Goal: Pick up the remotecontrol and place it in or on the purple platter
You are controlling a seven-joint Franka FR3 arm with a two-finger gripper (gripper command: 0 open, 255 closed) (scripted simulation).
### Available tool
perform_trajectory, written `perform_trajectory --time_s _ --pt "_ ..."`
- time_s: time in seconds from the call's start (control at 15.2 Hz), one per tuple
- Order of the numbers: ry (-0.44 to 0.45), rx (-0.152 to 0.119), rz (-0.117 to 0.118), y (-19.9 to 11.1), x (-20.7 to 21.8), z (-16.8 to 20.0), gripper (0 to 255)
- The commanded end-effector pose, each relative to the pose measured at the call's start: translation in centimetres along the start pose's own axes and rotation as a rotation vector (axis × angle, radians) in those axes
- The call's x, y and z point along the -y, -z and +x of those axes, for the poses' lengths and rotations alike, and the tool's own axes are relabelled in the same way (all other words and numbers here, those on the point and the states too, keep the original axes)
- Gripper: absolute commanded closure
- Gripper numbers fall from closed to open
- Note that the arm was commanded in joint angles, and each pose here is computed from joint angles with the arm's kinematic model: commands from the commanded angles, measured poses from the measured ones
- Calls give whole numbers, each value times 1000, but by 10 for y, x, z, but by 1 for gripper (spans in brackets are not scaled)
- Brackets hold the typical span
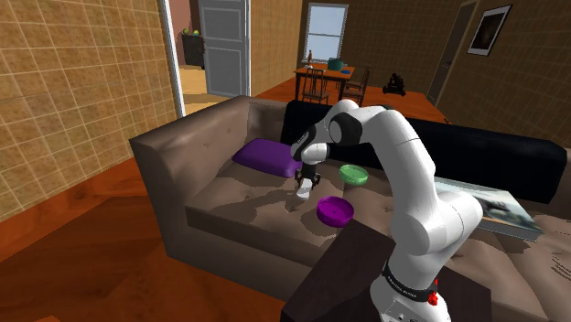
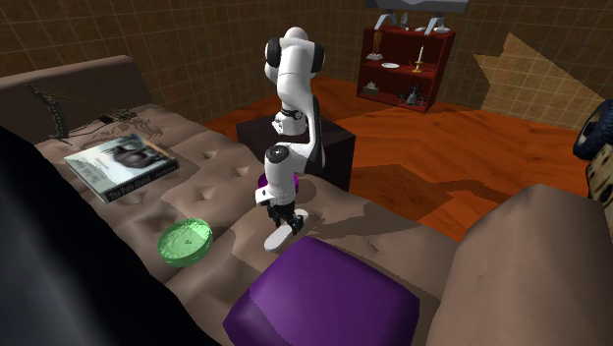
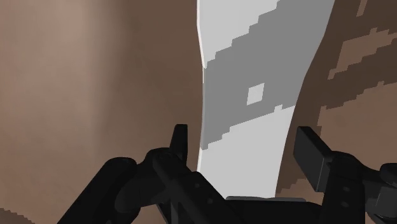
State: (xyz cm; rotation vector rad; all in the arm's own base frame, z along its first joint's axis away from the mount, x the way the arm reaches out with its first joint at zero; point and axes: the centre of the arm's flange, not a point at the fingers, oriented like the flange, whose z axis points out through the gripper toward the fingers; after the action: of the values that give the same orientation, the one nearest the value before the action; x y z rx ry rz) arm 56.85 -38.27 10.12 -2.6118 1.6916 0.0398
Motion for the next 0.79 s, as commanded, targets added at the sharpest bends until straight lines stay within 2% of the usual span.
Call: perform_trajectory --time_s 0.0,0.33,0.73 --pt "0 0 0 0 0 0 255" --pt "0 0 0 0 0 0 255" --pt "0 0 0 32 0 -1 255"
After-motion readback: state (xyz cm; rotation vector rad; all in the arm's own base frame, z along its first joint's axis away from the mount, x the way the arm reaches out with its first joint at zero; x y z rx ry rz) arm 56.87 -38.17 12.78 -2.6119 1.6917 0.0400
